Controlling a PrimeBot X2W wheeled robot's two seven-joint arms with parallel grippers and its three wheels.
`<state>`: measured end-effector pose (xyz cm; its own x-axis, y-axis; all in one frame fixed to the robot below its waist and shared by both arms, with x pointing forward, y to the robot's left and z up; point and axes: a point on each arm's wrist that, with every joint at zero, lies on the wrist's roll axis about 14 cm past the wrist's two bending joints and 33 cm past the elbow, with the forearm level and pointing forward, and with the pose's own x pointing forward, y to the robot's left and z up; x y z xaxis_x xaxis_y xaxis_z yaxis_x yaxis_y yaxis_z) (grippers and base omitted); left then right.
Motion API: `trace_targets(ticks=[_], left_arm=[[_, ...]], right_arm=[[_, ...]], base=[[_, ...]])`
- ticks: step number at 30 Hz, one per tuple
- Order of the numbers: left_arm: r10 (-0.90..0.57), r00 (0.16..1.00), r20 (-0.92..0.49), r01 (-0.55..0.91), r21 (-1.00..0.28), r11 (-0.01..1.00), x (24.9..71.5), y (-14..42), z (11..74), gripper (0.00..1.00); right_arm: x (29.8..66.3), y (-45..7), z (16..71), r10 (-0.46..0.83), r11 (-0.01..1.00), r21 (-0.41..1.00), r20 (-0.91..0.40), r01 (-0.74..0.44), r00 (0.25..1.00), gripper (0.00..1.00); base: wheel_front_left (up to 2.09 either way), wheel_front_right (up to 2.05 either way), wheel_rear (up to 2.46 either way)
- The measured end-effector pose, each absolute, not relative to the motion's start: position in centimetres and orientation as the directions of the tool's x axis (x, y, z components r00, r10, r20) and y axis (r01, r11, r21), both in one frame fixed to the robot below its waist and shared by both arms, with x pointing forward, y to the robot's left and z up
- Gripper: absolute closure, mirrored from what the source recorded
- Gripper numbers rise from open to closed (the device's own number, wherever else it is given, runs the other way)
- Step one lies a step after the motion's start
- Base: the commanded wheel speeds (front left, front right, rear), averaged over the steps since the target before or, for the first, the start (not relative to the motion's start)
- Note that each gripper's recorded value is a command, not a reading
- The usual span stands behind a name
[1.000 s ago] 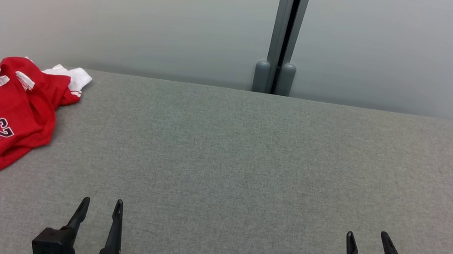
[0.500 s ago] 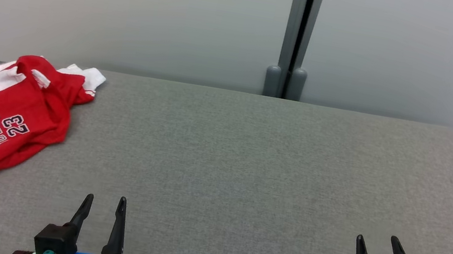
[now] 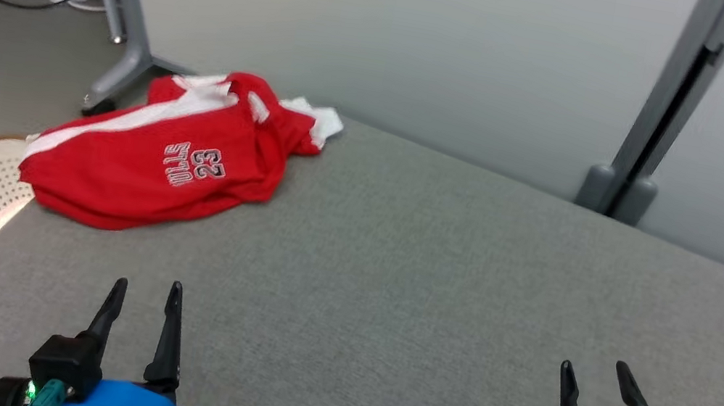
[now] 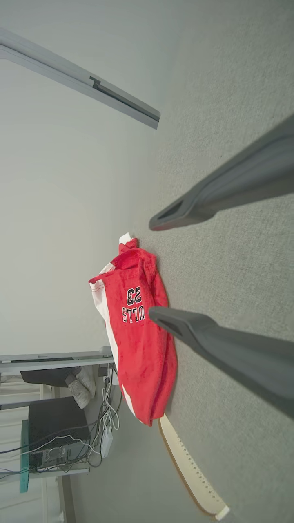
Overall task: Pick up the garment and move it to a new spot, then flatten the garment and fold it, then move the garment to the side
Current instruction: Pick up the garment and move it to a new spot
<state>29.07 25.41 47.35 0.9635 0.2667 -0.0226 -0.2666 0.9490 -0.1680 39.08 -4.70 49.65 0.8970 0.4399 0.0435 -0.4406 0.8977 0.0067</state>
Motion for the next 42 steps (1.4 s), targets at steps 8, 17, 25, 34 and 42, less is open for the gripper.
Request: trace_targets(ticks=[8, 17, 25, 34, 42], left_arm=[[0.430, 0.902, -0.033, -0.428, -0.181, 0.885, 25.2, 29.6, 47.2, 0.00], [0.505, 0.861, -0.053, -0.506, -0.172, 0.845, 23.6, 31.4, 46.9, 0.00], [0.527, 0.846, -0.077, -0.533, -0.141, 0.834, 23.5, 32.7, 46.4, 0.00], [0.444, 0.892, 0.083, -0.450, 0.077, 0.890, 33.2, 38.8, 54.6, 0.00], [0.340, 0.926, -0.162, -0.328, 0.101, 0.939, 47.6, 40.9, 54.2, 0.00]], right_arm=[[39.7, 1.4, 48.9, 0.584, 0.811, 0.018, 0.026, -0.585, 0.811, 0.00], [39.9, 4.5, 48.2, 0.651, 0.758, 0.030, 0.014, -0.651, 0.759, 0.00], [40.8, 4.1, 47.4, 0.640, 0.768, 0.027, 0.004, -0.640, 0.768, 0.00], [44.8, 2.1, 45.1, 0.580, 0.814, -0.007, -0.028, -0.581, 0.814, 0.00], [48.2, -0.9, 43.8, 0.508, 0.855, -0.081, -0.063, -0.512, 0.859, 0.00]], base=[[0.00, 0.00, 0.00], [0.00, 0.00, 0.00], [0.00, 0.00, 0.00], [0.00, 0.00, 0.00], [0.00, 0.00, 0.00]])
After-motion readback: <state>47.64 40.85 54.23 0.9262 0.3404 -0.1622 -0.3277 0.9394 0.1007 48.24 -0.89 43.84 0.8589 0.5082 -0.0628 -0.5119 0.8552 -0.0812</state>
